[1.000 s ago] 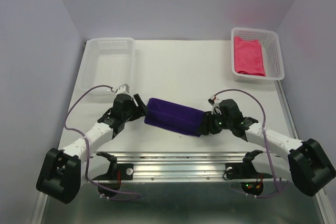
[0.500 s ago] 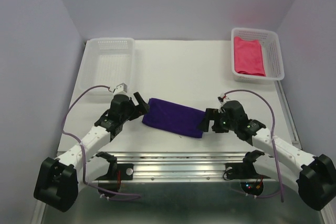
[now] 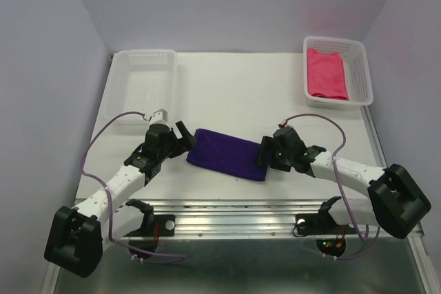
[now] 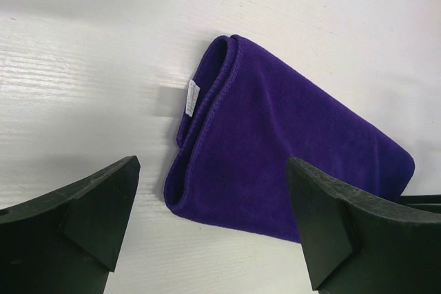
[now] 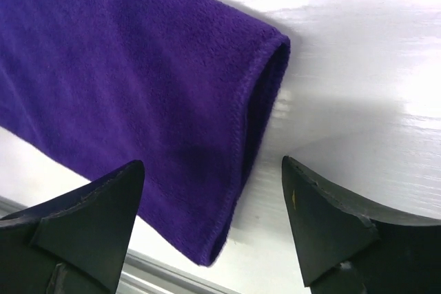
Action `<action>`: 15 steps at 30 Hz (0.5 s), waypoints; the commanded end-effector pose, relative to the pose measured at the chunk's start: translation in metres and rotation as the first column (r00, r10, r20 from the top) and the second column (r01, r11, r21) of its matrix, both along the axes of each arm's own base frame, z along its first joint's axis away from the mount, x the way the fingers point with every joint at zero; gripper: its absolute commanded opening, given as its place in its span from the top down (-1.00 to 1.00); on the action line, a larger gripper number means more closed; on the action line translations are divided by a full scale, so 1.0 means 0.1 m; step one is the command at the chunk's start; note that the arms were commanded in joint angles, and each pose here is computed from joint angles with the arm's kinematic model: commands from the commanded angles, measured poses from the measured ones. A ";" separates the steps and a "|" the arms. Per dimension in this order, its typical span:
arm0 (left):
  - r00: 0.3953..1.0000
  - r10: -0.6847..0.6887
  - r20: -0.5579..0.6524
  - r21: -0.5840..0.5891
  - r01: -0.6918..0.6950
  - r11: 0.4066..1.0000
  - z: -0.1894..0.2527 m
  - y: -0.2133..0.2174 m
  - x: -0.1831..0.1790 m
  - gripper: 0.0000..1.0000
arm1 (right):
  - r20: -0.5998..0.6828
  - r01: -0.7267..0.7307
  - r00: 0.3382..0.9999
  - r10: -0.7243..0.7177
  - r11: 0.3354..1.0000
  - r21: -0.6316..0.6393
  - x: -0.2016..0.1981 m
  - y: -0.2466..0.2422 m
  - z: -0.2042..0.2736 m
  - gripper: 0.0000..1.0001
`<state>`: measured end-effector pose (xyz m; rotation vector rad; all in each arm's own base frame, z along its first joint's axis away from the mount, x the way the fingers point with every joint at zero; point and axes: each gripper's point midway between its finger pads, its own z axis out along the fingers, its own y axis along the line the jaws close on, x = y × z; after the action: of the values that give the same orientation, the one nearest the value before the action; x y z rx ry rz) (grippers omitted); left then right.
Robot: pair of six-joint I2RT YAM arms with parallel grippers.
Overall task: Fold and stack the towels
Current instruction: Fold the towel
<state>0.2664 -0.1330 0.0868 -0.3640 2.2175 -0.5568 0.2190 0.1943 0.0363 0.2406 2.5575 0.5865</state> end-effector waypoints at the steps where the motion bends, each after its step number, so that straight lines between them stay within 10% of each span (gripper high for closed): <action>1: 0.998 -0.012 0.056 -0.015 0.013 1.000 0.14 -0.04 0.07 -0.98 | 0.037 0.099 0.995 -0.097 0.993 -0.057 0.20 0.08 0.02 -0.62; 15: 0.998 -0.014 0.057 -0.017 0.015 1.000 0.13 -0.04 0.05 -0.98 | 0.007 0.190 0.980 -0.197 0.935 -0.298 0.07 -0.05 -0.33 -0.02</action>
<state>0.2662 -0.1335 0.0870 -0.3623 2.2178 -0.5603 0.2381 0.2163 0.0267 0.3340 2.5183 0.3536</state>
